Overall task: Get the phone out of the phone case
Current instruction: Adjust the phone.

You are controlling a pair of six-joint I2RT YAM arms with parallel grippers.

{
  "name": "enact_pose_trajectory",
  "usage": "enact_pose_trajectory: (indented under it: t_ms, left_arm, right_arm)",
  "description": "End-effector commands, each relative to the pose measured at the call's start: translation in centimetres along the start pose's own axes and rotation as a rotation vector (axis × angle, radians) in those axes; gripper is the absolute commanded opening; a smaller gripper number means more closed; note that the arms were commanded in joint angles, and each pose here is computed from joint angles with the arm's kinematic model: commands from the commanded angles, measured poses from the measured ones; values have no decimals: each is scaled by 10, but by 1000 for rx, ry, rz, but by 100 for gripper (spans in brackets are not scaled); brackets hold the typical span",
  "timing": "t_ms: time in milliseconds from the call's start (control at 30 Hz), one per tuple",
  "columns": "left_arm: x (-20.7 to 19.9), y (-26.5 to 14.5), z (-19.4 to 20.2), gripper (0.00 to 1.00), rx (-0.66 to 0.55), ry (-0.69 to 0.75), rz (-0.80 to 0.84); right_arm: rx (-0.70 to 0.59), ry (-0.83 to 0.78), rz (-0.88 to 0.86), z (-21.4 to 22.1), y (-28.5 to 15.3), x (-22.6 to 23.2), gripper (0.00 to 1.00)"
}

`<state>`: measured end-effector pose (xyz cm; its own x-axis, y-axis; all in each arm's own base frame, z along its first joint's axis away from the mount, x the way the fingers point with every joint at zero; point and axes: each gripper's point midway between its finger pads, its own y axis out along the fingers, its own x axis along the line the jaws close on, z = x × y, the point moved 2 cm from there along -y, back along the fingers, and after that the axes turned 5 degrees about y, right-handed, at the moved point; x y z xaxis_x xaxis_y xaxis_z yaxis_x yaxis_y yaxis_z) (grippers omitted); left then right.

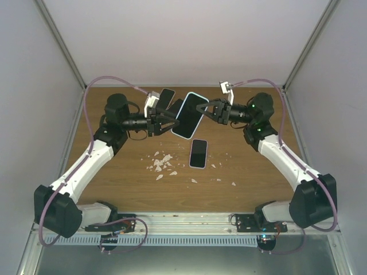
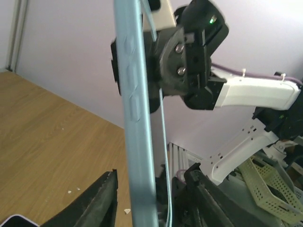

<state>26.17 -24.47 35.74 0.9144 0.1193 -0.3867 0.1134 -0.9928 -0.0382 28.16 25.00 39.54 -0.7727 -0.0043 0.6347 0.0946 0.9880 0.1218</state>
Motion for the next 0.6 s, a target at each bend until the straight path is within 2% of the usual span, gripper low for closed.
enact_pose_trajectory:
  t_ms: [0, 200, 567]
  left_arm:
    - [-9, -13, -16, 46, -6, 138, 21]
    - [-5, -25, -7, 47, -17, 154, -37]
    - [-3, -21, 32, 38, 76, 17, 1]
  right_arm:
    - [-37, -2, -4, -7, -17, 11, 1]
    - [-66, 1, 7, -11, -29, 12, 1]
    - [-70, 17, -7, -7, -31, 13, 0]
